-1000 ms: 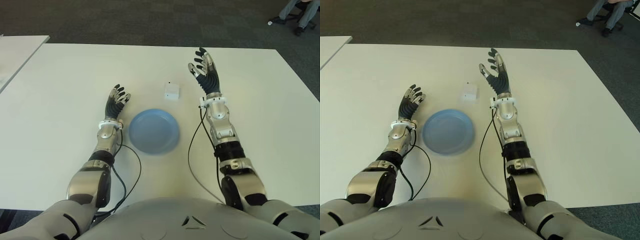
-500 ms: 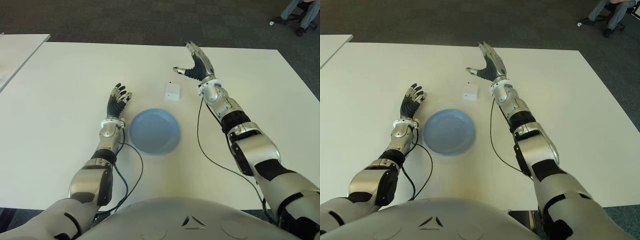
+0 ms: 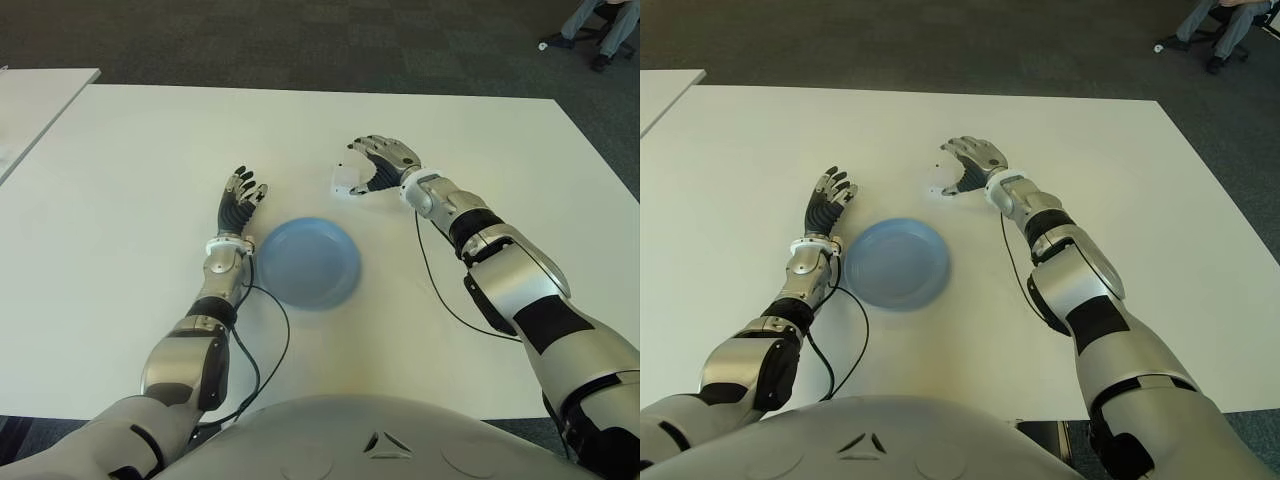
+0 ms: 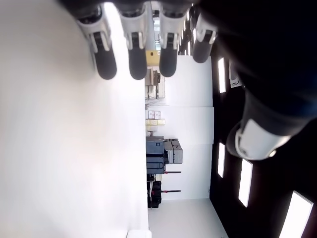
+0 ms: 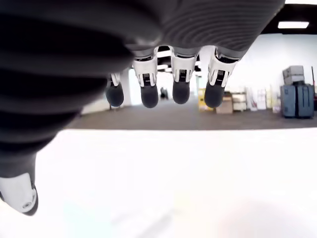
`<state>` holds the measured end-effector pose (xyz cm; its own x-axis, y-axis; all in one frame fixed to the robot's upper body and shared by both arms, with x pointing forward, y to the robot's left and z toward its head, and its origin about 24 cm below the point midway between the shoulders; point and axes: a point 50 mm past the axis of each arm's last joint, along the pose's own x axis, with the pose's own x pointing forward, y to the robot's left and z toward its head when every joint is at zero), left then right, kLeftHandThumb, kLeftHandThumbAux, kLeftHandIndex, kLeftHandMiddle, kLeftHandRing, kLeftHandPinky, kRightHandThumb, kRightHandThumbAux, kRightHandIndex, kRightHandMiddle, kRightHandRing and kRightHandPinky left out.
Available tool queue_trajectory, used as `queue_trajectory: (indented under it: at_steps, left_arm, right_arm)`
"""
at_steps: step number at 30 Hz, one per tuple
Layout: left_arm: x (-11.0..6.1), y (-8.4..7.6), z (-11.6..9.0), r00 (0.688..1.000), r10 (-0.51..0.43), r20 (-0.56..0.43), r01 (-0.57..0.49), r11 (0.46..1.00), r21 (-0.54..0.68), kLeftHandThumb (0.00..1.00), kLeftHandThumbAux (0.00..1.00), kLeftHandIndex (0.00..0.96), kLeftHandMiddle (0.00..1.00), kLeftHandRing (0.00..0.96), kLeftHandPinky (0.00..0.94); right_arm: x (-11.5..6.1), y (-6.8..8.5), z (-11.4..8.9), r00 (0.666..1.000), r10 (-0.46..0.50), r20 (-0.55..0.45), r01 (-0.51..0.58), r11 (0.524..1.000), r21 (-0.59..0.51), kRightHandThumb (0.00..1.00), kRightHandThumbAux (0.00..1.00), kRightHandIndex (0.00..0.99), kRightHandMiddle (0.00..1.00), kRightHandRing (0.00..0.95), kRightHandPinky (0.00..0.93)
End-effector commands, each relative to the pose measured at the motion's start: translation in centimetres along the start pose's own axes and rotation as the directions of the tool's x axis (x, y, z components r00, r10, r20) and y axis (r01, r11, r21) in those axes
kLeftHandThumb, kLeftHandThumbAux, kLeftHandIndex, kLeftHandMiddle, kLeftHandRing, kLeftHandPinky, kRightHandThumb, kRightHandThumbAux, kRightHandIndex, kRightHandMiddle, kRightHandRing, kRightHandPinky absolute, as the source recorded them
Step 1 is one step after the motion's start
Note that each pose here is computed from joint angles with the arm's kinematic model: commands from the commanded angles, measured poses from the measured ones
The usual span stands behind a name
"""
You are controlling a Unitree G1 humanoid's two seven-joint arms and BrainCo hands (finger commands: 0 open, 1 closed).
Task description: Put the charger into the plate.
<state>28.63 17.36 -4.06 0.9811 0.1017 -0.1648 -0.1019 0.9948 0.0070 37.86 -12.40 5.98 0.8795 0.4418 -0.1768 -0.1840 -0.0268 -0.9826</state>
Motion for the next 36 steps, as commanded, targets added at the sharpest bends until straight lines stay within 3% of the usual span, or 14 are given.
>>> queue_trajectory:
  at_steps: [1, 36]
  left_arm:
    - [-2.6, -0.5, -4.4, 0.975, -0.011, -0.223, 0.008, 1.000, -0.011, 0.043, 0.626, 0.105, 0.145, 0.146, 0.171]
    - [-2.7, -0.8, -4.2, 0.979, -0.028, -0.202, 0.026, 1.000, -0.010, 0.033, 0.597, 0.102, 0.143, 0.144, 0.167]
  right_arm:
    - [0.0, 0.7, 0.0, 0.998, 0.065, -0.014, -0.066, 0.998, -0.022, 0.000, 0.519, 0.000, 0.000, 0.000, 0.000]
    - [-1.8, 4.3, -0.5, 0.992, 0.120, -0.045, -0.115, 0.988, 0.103, 0.000, 0.554, 0.000, 0.000, 0.000, 0.000]
